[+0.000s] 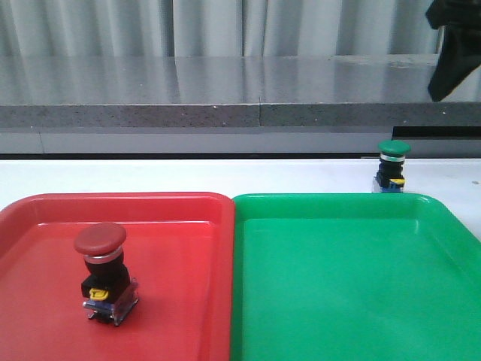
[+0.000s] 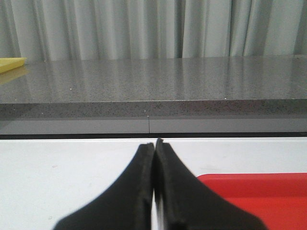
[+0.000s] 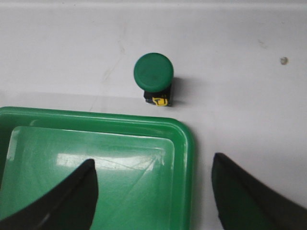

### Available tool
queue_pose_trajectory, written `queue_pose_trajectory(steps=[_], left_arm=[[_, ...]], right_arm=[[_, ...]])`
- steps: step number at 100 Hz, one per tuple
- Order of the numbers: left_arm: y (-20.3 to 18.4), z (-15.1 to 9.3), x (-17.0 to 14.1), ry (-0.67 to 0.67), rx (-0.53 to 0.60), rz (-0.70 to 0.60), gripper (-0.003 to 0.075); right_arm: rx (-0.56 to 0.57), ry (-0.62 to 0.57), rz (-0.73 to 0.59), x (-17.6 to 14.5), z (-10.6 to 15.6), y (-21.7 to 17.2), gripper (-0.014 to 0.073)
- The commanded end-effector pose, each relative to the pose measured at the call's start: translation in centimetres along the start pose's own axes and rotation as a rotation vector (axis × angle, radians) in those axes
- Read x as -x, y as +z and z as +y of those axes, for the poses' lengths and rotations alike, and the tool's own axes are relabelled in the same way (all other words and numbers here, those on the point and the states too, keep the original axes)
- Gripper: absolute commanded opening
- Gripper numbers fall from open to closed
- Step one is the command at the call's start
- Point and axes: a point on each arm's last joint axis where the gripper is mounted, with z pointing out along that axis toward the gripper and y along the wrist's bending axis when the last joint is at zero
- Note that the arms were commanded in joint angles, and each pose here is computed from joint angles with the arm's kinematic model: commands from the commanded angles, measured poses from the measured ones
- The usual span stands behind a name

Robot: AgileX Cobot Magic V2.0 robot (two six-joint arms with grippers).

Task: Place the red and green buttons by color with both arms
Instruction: 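Lower the right gripper onto the green push-button and close it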

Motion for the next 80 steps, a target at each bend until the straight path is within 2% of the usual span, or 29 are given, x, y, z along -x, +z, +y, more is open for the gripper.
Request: queue_pose_trajectory(steps=[1,50,80], left_arm=[[-0.3,0.0,0.5,-0.012,-0.001,-0.095,-0.0020],[-0.3,0.0,0.5,-0.012,-0.001,-0.095,-0.0020],[-0.3,0.0,0.5,-0.012,-0.001,-0.095,-0.0020]], right_arm=[[0.025,-0.022,-0.111,2.1,0.6,-0.8,0.0512],[0.013,-0.030,-0.039,5.8,0.8,5.2,0.0512],[0.006,-0.035,0.077,7.1,0.7,9.0,0.0512]])
